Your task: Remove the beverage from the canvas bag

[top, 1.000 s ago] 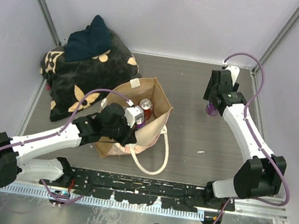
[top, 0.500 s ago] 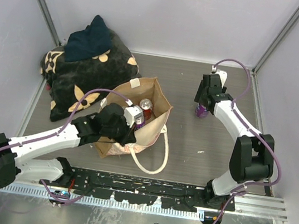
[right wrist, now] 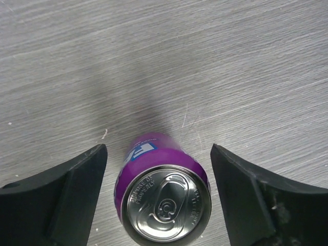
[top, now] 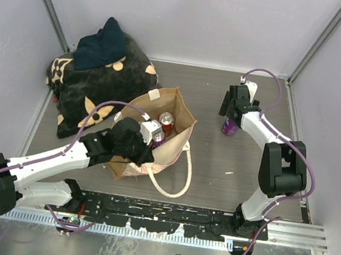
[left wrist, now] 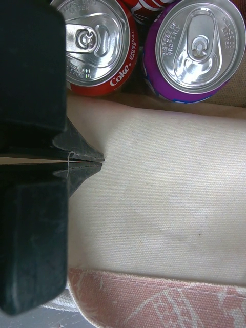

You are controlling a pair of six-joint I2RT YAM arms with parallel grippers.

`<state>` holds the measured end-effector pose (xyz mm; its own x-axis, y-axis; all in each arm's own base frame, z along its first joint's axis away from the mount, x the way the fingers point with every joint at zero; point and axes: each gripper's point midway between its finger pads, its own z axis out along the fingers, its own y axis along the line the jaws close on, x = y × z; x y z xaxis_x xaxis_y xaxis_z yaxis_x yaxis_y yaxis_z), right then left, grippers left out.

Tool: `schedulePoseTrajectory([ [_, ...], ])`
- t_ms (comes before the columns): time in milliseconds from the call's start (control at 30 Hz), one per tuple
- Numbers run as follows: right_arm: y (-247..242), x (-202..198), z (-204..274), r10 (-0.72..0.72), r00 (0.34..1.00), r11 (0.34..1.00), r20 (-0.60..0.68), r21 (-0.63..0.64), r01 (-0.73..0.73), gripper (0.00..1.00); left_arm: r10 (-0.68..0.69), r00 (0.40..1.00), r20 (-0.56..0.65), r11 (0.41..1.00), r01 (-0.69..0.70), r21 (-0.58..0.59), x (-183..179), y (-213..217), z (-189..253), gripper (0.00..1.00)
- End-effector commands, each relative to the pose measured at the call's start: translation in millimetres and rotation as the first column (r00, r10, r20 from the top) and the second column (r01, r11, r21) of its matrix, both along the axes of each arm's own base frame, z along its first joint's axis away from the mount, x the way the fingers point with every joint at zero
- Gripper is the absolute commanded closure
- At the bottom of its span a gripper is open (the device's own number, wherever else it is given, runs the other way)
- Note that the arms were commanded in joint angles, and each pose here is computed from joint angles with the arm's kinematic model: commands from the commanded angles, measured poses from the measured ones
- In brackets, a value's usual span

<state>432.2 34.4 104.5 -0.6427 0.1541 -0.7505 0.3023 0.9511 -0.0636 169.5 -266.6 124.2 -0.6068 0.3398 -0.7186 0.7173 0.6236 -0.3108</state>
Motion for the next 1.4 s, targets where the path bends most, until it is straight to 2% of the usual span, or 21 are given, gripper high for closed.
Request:
schedulePoseTrajectory([
  [0, -6.6, 11.6, 18.7, -0.050, 0.996, 0.999, 0.070, -0.011, 0.051, 0.08, 0.006, 0.999, -0.042, 0.998, -0.003, 0.067, -9.9, 14.4, -17.9, 0.90],
  [133, -5.3, 13.4, 50.6, -0.039, 0.990, 0.999, 0.132, 0.003, 0.039, 0.00, 0.006, 0.999, -0.043, 0.997, -0.003, 0.072, -9.1, 13.8, -19.8, 0.91],
  [233, 2.8, 11.5, 85.0, -0.018, 0.982, 1.000, 0.189, 0.019, 0.014, 0.00, 0.007, 0.999, -0.044, 0.997, -0.004, 0.072, -8.1, 12.8, -22.1, 0.91],
  [467, 81.6, -19.1, 198.1, 0.170, 0.911, 0.979, 0.375, 0.044, -0.201, 0.02, 0.001, 0.998, -0.058, 0.997, 0.003, 0.071, -9.8, 11.2, -28.0, 0.92],
  [567, 126.2, -41.8, 232.9, 0.270, 0.868, 0.946, 0.416, 0.050, -0.319, 0.09, -0.003, 0.998, -0.067, 0.997, 0.008, 0.076, -11.0, 11.1, -32.5, 0.92],
  [733, 190.5, -79.5, 266.9, 0.407, 0.792, 0.864, 0.456, 0.088, -0.495, 0.40, -0.001, 0.998, -0.067, 0.997, 0.006, 0.076, -11.0, 11.6, -33.9, 0.92],
  [800, 210.6, -90.3, 270.3, 0.442, 0.773, 0.832, 0.454, 0.114, -0.543, 0.49, -0.003, 0.998, -0.062, 0.997, 0.007, 0.073, -11.1, 11.3, -32.8, 0.92],
  [967, 259.0, -112.3, 255.6, 0.545, 0.734, 0.762, 0.404, 0.125, -0.635, 0.60, -0.002, 0.998, -0.058, 0.998, 0.006, 0.062, -12.0, 11.6, -29.9, 0.92],
  [1067, 281.0, -120.5, 237.3, 0.599, 0.718, 0.731, 0.355, 0.123, -0.671, 0.74, 0.002, 0.999, -0.054, 0.998, 0.002, 0.060, -12.4, 13.2, -29.7, 0.92],
  [1200, 297.9, -126.2, 219.4, 0.630, 0.709, 0.713, 0.317, 0.126, -0.690, 0.75, 0.010, 0.999, -0.047, 0.998, -0.007, 0.057, -12.3, 14.9, -28.3, 0.92],
  [1367, 299.6, -124.1, 192.0, 0.628, 0.734, 0.731, 0.257, 0.126, -0.670, 0.75, 0.012, 0.999, -0.042, 0.999, -0.010, 0.052, -11.9, 15.2, -25.8, 0.92],
])
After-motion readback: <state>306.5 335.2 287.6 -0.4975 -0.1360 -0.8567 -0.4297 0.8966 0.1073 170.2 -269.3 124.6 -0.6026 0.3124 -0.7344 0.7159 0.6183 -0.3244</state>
